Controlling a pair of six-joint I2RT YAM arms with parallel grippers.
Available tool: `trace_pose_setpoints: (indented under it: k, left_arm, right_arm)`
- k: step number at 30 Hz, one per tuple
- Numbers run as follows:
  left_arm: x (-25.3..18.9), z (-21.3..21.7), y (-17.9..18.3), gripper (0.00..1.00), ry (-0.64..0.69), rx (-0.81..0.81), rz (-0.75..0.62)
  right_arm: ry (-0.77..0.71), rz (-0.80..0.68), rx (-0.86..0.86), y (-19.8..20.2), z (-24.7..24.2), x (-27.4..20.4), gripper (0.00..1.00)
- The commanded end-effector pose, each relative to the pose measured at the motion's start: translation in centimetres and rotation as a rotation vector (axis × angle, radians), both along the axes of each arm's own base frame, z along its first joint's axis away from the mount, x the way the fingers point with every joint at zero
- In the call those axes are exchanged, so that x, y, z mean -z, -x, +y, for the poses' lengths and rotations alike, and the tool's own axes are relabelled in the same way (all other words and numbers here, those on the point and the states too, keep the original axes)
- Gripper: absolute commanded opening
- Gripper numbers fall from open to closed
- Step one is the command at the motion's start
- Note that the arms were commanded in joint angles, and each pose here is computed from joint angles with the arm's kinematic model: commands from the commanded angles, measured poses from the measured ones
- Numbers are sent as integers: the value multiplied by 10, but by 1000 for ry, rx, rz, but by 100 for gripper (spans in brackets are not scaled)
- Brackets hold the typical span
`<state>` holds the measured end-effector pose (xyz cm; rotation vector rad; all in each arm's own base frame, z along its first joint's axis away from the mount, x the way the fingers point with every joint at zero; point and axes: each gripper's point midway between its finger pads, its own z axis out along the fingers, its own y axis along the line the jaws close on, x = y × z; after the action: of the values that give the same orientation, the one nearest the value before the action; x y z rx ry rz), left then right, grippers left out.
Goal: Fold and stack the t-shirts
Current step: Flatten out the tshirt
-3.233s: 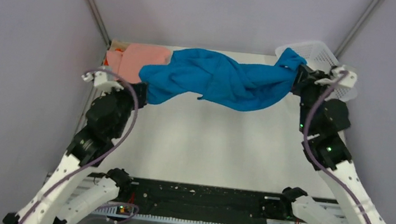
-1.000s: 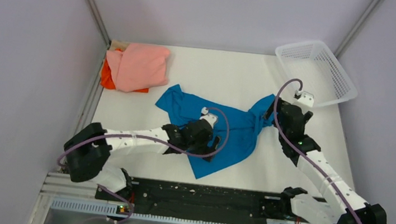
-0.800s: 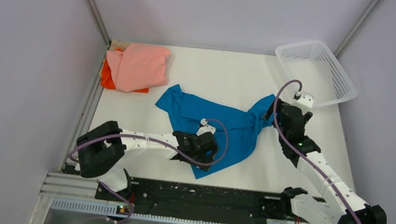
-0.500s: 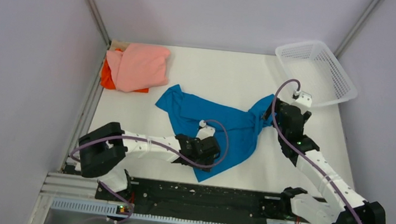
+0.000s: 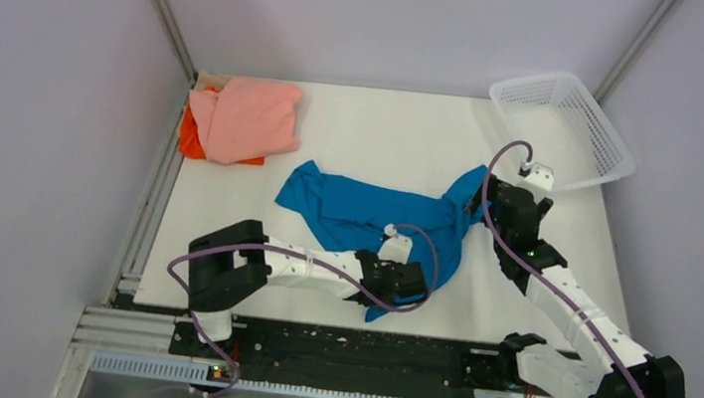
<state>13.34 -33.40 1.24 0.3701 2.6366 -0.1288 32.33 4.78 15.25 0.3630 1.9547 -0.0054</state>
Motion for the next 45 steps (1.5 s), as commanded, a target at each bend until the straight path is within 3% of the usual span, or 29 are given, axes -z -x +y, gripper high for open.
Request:
trace_pose_setpoints:
  k: [1, 7, 13, 20, 29, 38, 45]
  left_arm:
    - [36, 92, -15, 0, -283, -201, -12]
    - [-54, 170, -78, 0, -149, -516, -300]
    - [-117, 217, -91, 0, 25, -630, -547]
    - [-129, 227, -84, 0, 221, -642, -598]
    - [-140, 234, -82, 0, 249, -656, -618]
    - [-141, 234, -82, 0, 245, -659, -617]
    - [-143, 236, -83, 0, 254, -675, -633]
  right_arm:
    - [-2, -40, -12, -6, 1, -13, 99]
    - [-11, 16, -204, -12, 34, -4, 97]
    - [-15, 210, -339, -23, 73, 38, 88]
    - [187, 248, -211, -30, 45, 37, 86]
    - [-69, 110, -501, -16, 120, 11, 87]
    - [116, 270, -480, -6, 157, 46, 85]
    - [256, 380, -463, 17, 139, 89, 85]
